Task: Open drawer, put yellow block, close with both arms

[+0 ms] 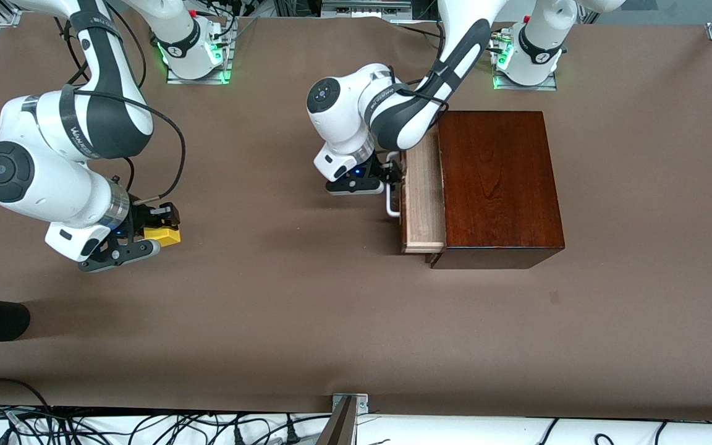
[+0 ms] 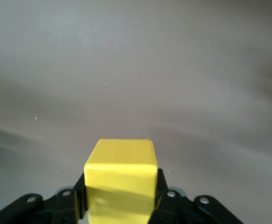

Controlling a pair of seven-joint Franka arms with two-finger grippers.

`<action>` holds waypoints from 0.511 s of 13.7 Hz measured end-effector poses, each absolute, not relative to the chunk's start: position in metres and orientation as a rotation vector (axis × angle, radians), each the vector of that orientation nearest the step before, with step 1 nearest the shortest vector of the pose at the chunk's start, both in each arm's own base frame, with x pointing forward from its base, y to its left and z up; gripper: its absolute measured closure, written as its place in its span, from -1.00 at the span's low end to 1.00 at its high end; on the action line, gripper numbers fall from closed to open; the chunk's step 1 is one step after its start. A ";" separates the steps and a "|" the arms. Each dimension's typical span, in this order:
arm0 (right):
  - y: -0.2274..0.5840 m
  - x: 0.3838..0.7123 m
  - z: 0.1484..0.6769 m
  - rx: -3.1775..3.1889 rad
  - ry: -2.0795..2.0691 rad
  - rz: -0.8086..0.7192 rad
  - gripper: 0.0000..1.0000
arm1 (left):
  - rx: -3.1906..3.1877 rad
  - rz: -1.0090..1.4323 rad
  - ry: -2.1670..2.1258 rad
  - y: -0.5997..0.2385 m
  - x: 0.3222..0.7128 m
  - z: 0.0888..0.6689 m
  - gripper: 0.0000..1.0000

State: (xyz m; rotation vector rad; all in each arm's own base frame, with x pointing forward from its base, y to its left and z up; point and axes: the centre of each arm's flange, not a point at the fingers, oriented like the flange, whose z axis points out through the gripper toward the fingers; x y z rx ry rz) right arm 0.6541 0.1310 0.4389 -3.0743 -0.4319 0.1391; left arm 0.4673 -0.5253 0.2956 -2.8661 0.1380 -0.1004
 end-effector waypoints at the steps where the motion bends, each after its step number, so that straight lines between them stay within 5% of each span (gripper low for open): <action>1: 0.131 0.654 0.439 -3.073 -0.432 0.140 -0.11 | -2.879 -0.109 0.167 -0.529 0.471 0.313 -1.00; 7: 0.147 0.649 0.438 -3.051 -0.485 0.162 -0.11 | -2.876 -0.102 0.116 -0.501 0.483 0.407 -1.00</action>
